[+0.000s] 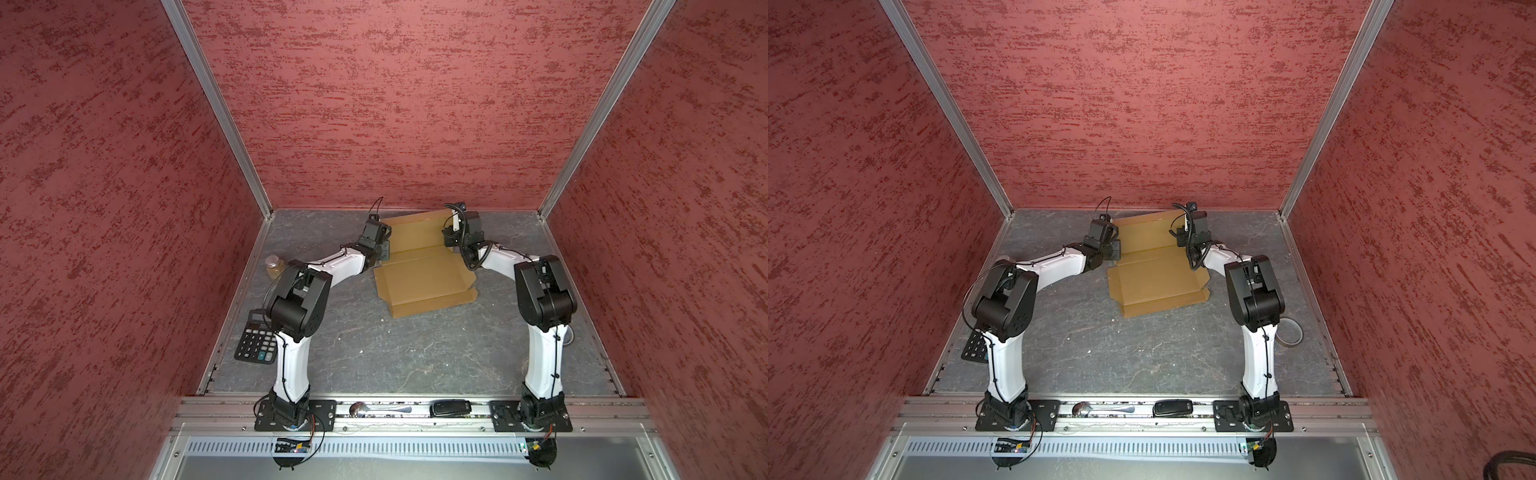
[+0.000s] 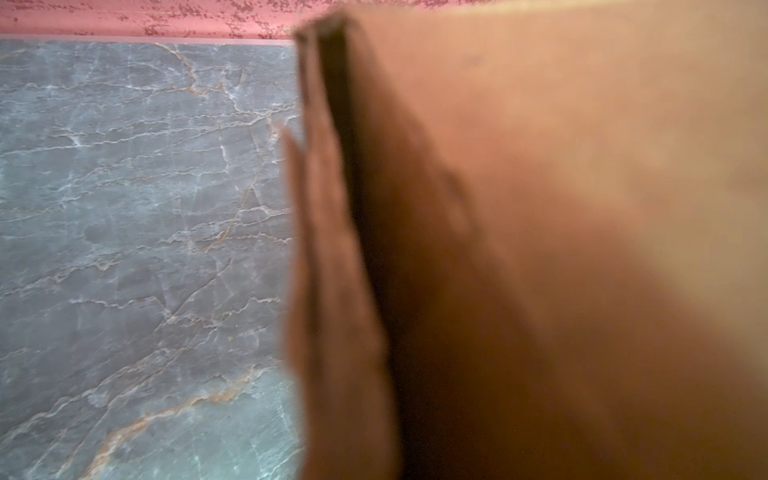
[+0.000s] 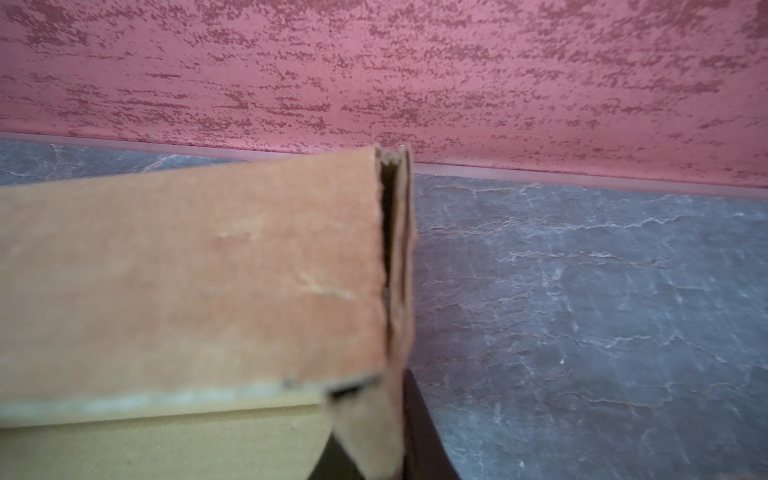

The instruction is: Fold the paper box

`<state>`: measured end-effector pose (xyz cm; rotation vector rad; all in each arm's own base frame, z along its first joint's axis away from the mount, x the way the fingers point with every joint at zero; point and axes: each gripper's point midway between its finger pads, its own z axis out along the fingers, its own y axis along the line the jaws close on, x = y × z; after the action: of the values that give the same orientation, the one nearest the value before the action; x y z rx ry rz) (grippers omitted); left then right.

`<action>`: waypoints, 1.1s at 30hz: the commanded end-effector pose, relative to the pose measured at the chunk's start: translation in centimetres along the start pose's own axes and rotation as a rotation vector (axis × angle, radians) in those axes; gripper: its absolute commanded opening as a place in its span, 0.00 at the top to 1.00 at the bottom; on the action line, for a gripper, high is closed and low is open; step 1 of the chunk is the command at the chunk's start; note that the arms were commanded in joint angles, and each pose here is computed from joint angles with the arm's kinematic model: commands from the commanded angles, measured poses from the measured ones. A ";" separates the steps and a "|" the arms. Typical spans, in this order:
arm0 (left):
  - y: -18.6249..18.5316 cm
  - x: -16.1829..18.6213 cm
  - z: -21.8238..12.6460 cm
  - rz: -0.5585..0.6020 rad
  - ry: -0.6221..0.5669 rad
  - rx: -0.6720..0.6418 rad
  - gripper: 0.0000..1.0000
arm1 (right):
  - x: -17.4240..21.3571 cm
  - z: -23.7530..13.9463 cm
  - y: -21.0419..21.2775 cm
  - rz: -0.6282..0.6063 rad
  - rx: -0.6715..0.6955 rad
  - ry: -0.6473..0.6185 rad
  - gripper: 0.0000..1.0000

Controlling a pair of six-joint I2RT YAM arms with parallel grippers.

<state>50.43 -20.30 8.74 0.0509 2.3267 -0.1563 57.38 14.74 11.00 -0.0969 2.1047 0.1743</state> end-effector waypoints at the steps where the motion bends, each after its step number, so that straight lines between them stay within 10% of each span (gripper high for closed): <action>1: -3.0 3.5 1.0 0.030 0.116 0.120 0.94 | 2.9 0.9 2.6 -0.035 -0.056 0.088 0.88; 33: -3.2 4.0 1.4 0.018 0.165 0.171 0.94 | 4.6 3.2 2.4 -0.078 0.016 0.176 0.89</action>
<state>50.78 -20.65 8.76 0.0578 2.3484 -0.2260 59.07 14.54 9.54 -0.1134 2.1647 0.0506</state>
